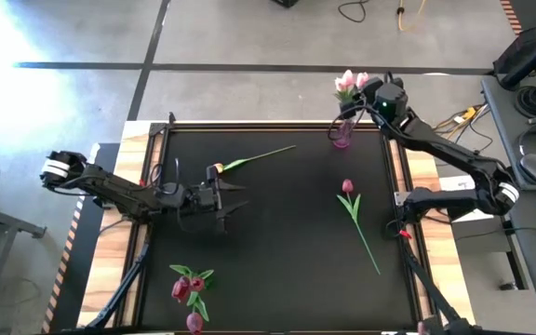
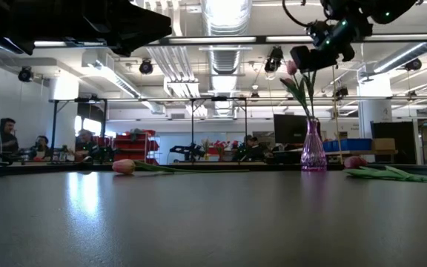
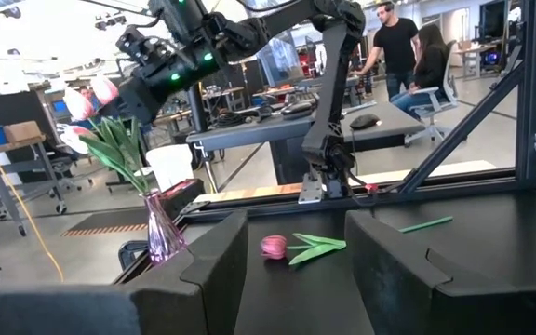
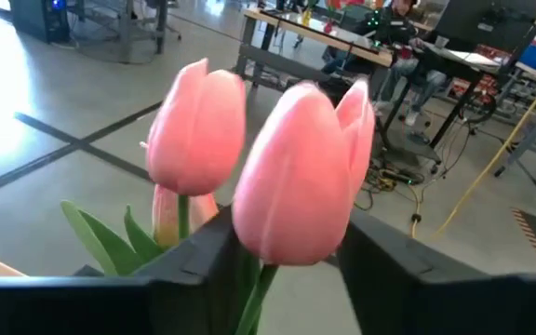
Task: Sort flowers into vase by color
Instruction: Put the pink flower into the violet vase, then put the red flower into the green vase
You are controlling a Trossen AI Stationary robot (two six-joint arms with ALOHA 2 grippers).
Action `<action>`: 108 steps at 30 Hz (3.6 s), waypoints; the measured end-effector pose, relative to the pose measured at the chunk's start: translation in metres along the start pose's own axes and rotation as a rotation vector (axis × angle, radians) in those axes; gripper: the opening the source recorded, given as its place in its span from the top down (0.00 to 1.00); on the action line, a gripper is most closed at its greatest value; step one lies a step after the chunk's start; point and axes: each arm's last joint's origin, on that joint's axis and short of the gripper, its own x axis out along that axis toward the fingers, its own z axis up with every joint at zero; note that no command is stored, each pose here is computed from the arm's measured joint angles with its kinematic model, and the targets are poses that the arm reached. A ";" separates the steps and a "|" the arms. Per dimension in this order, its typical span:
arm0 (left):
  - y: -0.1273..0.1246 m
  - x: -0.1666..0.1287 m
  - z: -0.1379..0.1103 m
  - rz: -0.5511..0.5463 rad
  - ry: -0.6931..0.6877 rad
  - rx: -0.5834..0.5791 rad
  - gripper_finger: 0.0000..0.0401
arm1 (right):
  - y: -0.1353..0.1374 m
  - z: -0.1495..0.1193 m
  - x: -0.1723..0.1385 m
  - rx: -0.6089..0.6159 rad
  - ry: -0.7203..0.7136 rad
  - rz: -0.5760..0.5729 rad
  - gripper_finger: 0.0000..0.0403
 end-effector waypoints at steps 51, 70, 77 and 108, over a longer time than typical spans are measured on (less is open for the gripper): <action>0.060 -0.044 -0.025 -0.038 -0.030 -0.089 1.00 | 0.112 -0.058 -0.216 -0.194 0.650 0.665 0.97; 0.061 -0.054 -0.019 -0.040 -0.016 -0.132 1.00 | 0.122 -0.153 -0.207 -0.077 1.010 0.337 0.89; 0.061 -0.056 -0.020 -0.044 0.009 -0.143 1.00 | 0.129 -0.168 -0.182 0.038 1.018 0.341 0.69; 0.060 -0.053 -0.028 -0.040 0.062 -0.128 1.00 | 0.125 -0.189 -0.152 0.046 1.111 0.407 0.86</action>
